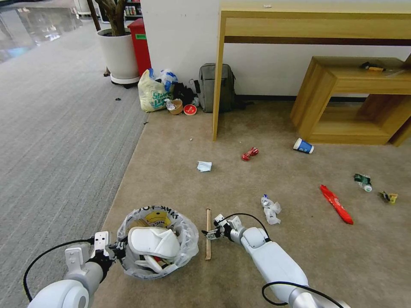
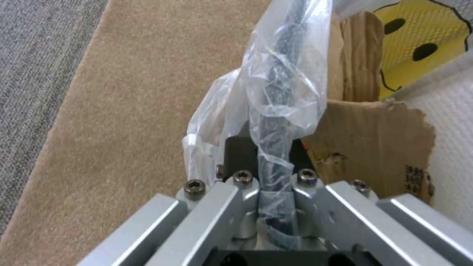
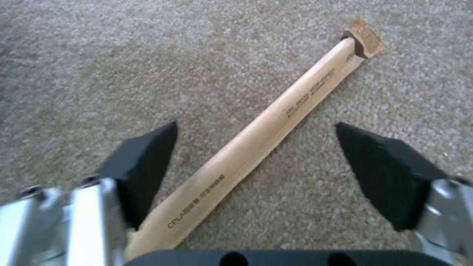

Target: Pick up the trash bin and place the garbage on the floor into it.

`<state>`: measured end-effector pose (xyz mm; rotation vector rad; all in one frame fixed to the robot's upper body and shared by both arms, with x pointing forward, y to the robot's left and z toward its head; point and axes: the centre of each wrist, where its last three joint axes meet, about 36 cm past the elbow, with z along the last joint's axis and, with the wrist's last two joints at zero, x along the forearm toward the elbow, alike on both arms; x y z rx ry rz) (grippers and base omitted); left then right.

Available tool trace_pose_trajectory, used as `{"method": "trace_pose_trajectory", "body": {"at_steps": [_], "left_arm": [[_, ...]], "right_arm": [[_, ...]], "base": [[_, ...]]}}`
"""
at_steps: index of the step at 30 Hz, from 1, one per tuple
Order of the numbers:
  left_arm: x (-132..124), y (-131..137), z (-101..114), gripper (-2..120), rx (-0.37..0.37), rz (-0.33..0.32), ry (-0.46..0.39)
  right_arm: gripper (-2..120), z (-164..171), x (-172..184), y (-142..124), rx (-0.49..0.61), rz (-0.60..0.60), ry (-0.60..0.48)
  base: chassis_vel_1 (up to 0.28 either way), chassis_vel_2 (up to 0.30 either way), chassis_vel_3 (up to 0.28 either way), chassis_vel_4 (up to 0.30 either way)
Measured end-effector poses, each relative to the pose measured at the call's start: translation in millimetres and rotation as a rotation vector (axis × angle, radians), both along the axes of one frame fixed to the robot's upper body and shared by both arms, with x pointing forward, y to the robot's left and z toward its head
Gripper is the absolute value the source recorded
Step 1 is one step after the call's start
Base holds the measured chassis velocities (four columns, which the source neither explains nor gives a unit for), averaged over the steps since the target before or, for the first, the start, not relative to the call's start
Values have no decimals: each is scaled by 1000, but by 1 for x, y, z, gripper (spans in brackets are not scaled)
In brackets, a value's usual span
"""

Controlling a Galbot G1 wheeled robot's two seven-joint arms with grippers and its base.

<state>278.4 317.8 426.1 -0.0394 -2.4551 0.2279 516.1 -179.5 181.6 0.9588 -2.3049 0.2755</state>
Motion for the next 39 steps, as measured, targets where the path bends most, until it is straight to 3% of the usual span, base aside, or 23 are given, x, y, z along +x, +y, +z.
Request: {"method": "trace_pose_trajectory", "body": {"at_steps": [2,4,22,32,39], "left_arm": [[0,0,0,0,0,-1,0],[0,0,0,0,-1,-2,1],[1,-1,-1,0,1,-9,3],[-1,-1,-1,0,1,-7,4],[-1,1,0,0,2,-5,4]], "right_arm": [[76,0,0,0,1,0,0],[63,-1,-1,0,1,-1,2],[0,-4,-3,1,9,-13,13],[0,-1,-5,1,16,-37,-16],[0,16,-10,-14,24,-72,-107]], "base": [[0,0,0,0],[0,0,0,0],[0,0,0,0],[0,0,0,0],[0,0,0,0]]}}
